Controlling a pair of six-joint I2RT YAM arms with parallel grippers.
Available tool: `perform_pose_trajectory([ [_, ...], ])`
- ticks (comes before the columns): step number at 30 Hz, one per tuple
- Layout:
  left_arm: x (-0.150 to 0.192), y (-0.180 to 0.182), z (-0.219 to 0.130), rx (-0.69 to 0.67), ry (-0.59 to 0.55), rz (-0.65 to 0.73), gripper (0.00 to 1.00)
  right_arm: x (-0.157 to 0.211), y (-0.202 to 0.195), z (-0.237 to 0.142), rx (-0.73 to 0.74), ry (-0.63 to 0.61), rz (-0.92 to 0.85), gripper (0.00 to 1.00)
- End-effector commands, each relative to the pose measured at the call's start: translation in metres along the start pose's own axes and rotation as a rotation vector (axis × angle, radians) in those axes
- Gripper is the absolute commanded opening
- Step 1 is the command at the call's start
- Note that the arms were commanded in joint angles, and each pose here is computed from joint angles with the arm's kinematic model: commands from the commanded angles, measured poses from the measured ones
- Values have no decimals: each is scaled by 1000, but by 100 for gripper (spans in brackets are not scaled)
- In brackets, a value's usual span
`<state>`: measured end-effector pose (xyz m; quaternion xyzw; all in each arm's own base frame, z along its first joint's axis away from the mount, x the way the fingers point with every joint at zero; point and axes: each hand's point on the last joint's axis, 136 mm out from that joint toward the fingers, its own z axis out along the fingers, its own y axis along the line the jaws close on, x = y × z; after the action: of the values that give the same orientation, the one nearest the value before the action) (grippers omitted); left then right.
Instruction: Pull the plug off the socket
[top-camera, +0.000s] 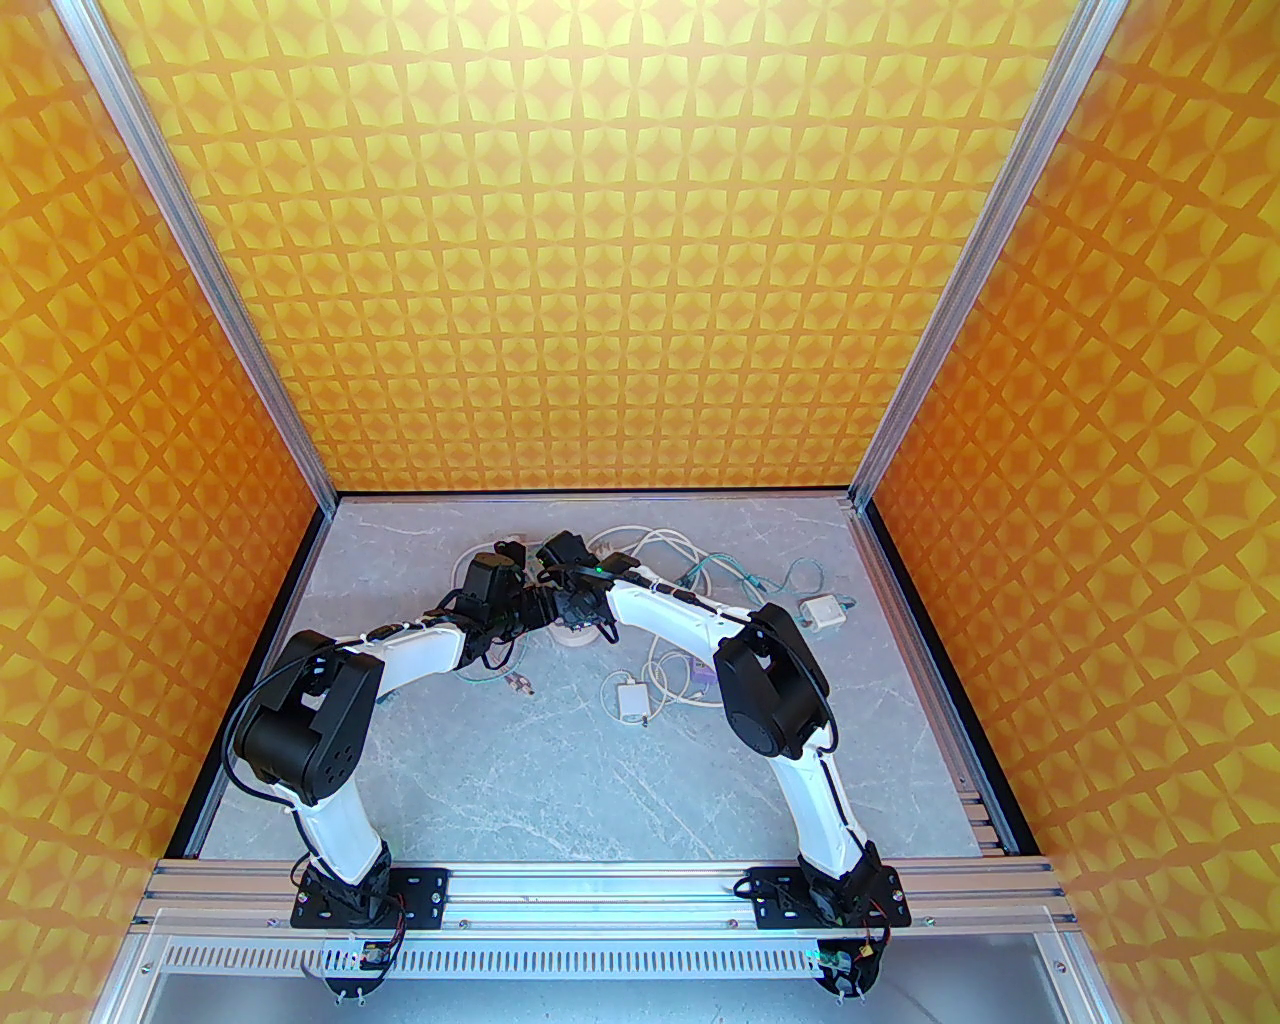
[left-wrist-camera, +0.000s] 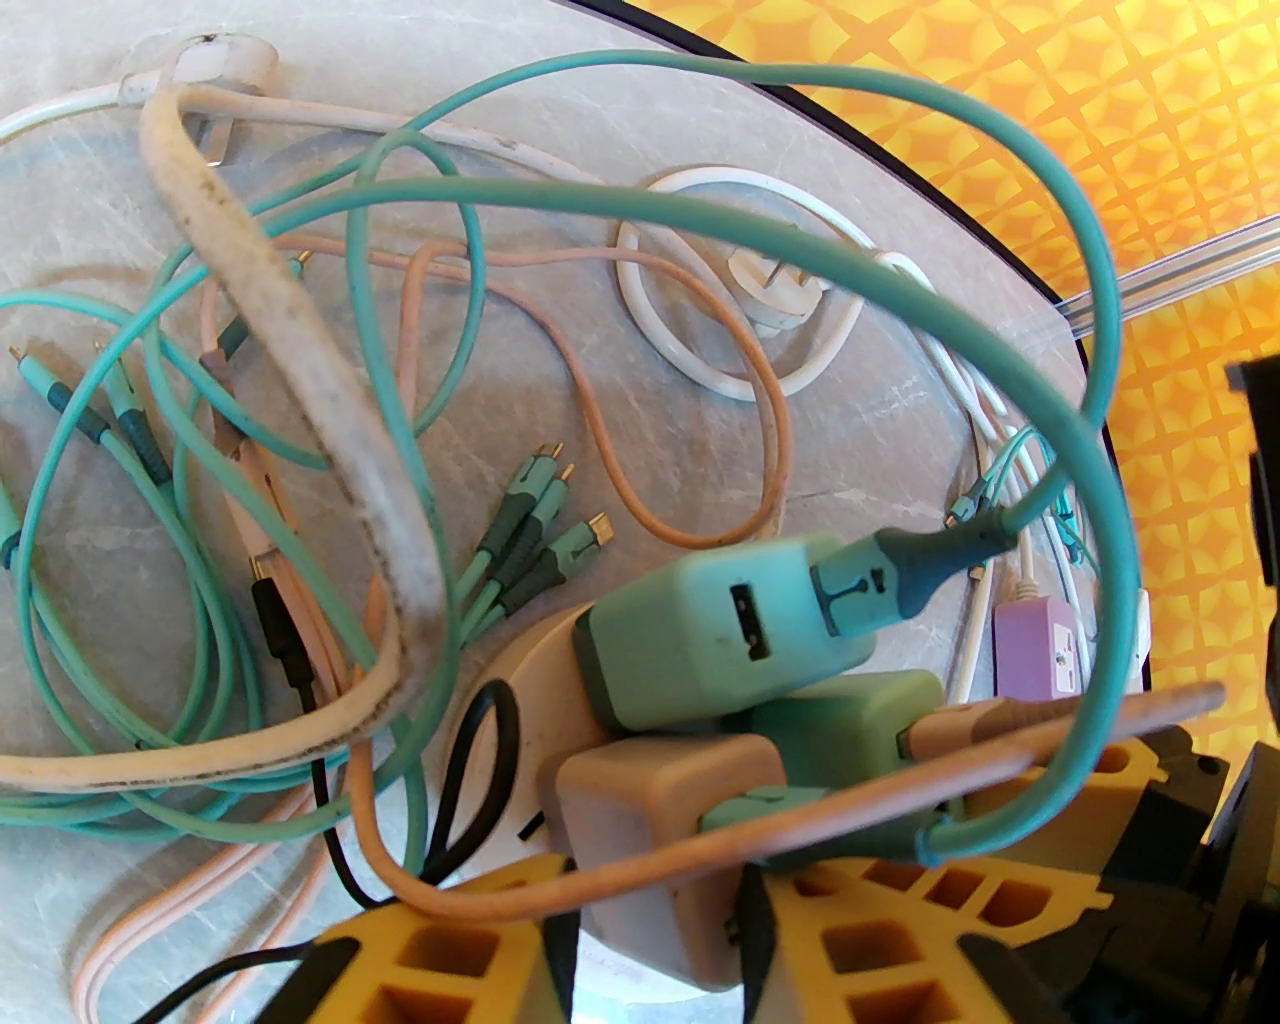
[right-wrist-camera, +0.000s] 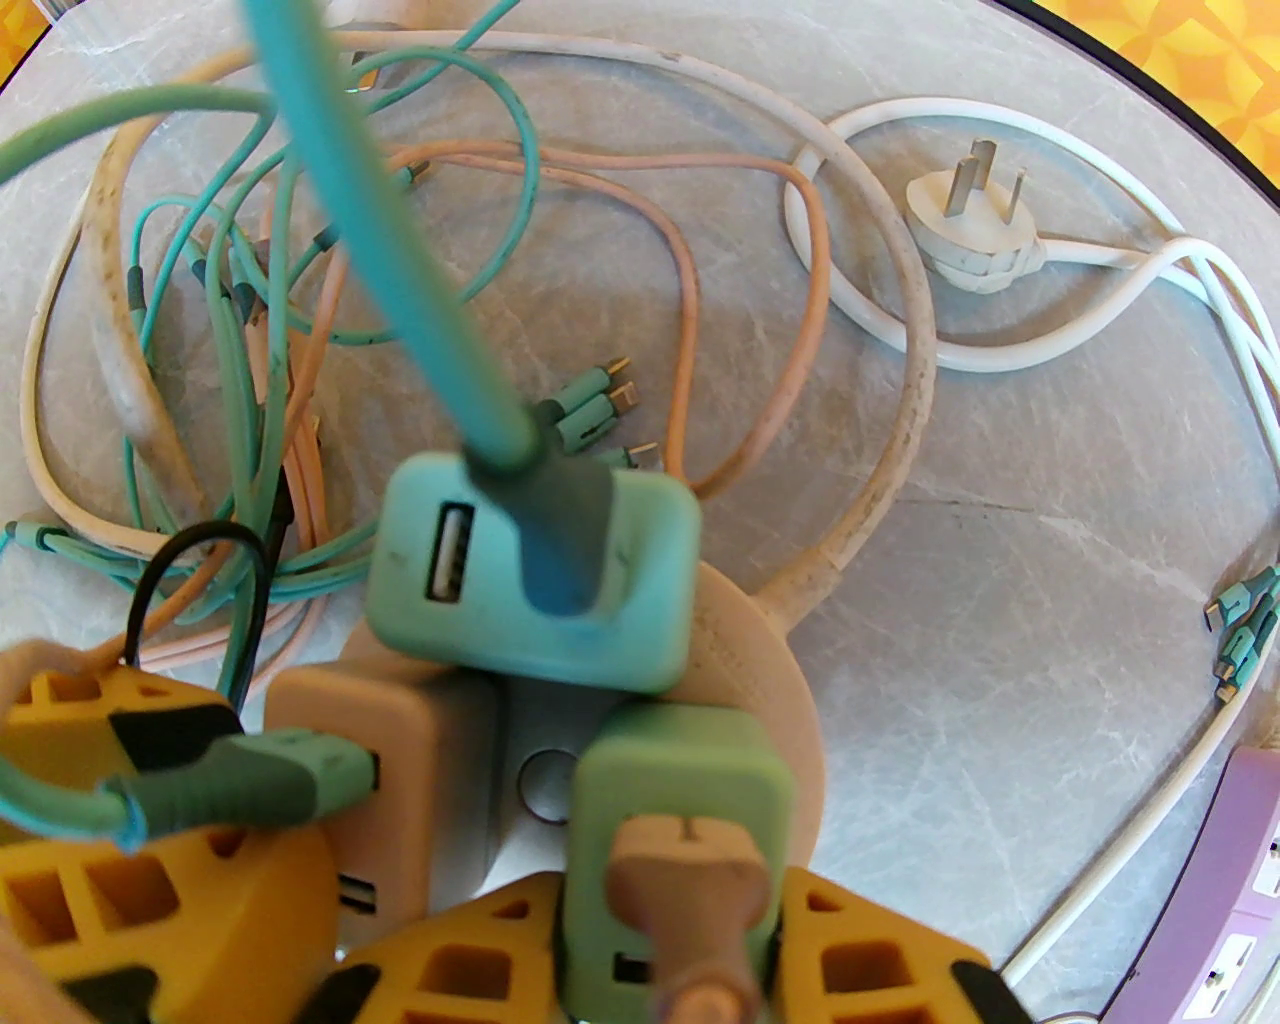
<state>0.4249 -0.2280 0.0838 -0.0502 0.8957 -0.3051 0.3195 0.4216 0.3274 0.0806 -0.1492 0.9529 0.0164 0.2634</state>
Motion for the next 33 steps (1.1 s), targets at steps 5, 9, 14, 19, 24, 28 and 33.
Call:
perform_pose_trajectory([
  [5,73,62,11,-222,219,-11,33,-28,22,-38,-253,-84,101,3],
  [9,74,63,12,-226,222,-9,33,-28,19,-38,-251,-86,107,3],
  [14,74,63,12,-226,221,-10,33,-31,40,-53,-122,-137,-68,4],
  [19,74,62,13,-226,226,-8,33,-27,48,-44,-116,-114,-83,3],
  [24,75,65,13,-237,229,3,33,-26,35,-38,-198,-90,31,3],
  [28,78,66,13,-241,235,2,33,-30,16,-38,-297,-94,160,3],
  [33,77,66,13,-244,232,5,33,-34,22,-49,-253,-119,88,3],
])
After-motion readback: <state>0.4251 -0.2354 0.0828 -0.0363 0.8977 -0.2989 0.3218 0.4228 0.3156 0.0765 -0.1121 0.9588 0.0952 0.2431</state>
